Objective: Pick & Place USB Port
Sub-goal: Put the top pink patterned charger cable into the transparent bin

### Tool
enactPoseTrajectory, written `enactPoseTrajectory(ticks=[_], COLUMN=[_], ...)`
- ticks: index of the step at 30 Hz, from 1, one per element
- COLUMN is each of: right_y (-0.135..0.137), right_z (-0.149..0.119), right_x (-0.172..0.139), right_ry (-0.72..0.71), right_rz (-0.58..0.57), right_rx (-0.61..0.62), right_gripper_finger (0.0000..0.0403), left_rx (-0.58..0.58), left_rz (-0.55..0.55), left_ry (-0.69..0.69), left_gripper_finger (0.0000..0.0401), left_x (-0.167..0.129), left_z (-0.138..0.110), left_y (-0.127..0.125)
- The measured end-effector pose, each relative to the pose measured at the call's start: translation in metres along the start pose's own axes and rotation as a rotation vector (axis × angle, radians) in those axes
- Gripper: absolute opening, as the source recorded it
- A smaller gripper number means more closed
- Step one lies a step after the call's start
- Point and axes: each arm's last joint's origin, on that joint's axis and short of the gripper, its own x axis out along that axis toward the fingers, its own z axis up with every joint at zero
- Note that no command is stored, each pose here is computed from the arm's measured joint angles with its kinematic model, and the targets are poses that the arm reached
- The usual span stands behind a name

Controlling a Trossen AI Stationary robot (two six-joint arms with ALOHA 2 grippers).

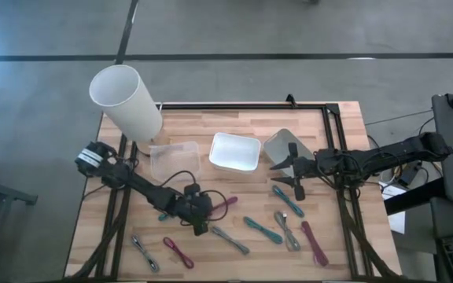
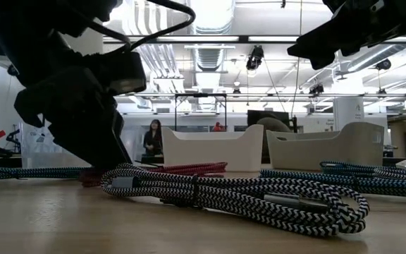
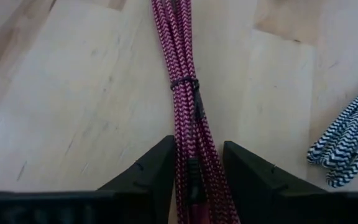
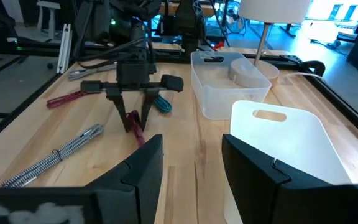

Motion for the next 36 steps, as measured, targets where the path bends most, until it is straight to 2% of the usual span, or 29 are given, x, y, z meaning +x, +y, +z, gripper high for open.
enactPoseTrajectory(ticks=[9, 14, 17, 23, 28, 36], right_y=[0.000, 0.000, 0.000, 0.000, 0.000, 0.000], right_z=[0.000, 0.000, -0.001, -0.002, -0.004, -0.007], right_x=[0.000, 0.000, 0.001, 0.002, 0.005, 0.008], right_ry=[0.001, 0.002, 0.005, 0.015, 0.032, 0.047], right_rz=[0.000, -0.001, -0.001, -0.001, -0.001, -0.001], right_rx=[0.000, -0.001, -0.001, -0.002, -0.003, -0.004], right_gripper_finger=[0.0162, 0.0162, 0.0162, 0.0162, 0.0162, 0.0162], left_rx=[0.013, 0.019, 0.066, 0.151, 0.151, 0.159], left_rz=[-0.005, 0.004, 0.048, 0.246, 0.410, 0.545], left_ry=[-0.013, -0.074, -0.072, 0.053, 0.164, 0.285], left_gripper_finger=[0.0018, 0.0029, 0.0038, 0.0022, 0.0025, 0.0024], left_x=[-0.004, -0.019, -0.029, -0.061, -0.093, -0.140], left_z=[0.003, 0.015, 0.023, 0.040, 0.052, 0.064], left_y=[0.000, -0.002, -0.002, 0.004, 0.012, 0.026])
